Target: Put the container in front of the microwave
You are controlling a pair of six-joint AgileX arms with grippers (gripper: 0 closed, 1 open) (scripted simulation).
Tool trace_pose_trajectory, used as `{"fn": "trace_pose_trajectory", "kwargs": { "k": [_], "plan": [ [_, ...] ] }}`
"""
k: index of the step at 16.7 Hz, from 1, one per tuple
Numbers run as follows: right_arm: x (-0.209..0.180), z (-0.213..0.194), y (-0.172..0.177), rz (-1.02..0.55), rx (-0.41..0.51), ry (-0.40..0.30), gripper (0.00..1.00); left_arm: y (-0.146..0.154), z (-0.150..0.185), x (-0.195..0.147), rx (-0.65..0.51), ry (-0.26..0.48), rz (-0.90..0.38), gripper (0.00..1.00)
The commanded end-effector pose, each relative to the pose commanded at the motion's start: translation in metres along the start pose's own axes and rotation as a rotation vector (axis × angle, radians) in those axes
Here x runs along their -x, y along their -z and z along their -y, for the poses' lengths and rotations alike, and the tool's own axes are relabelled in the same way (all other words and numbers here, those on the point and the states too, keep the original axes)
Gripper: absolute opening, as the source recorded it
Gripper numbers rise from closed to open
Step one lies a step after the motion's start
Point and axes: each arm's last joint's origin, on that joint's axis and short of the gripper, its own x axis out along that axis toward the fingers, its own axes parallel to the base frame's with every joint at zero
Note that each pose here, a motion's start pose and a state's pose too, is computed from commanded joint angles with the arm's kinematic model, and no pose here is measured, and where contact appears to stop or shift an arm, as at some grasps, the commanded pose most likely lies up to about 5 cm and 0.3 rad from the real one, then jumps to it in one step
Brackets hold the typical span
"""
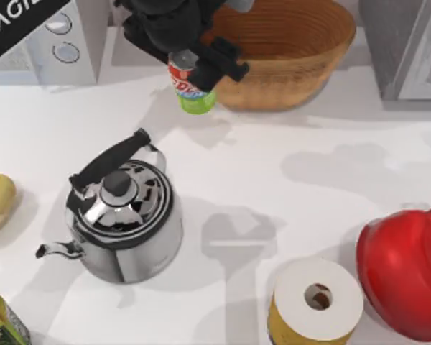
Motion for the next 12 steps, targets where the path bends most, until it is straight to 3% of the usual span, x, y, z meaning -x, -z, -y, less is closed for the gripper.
{"fn": "trace_pose_trajectory", "kwargs": {
  "k": [3,7,9,12],
  "plan": [
    [0.000,0.000,0.000,0.000,0.000,0.000,1.00,0.048,-0.104,0.006,0.198,-0.077,-0.039,0.00],
    [0.000,0.000,0.000,0.000,0.000,0.000,1.00,0.150,-0.231,-0.003,0.523,-0.139,-0.137,0.00],
    [0.000,0.000,0.000,0.000,0.000,0.000,1.00,0.195,-0.266,-0.004,0.616,-0.149,-0.166,0.00],
    [0.000,0.000,0.000,0.000,0.000,0.000,1.00,0.242,-0.288,-0.012,0.697,-0.124,-0.215,0.00]
  ]
}}
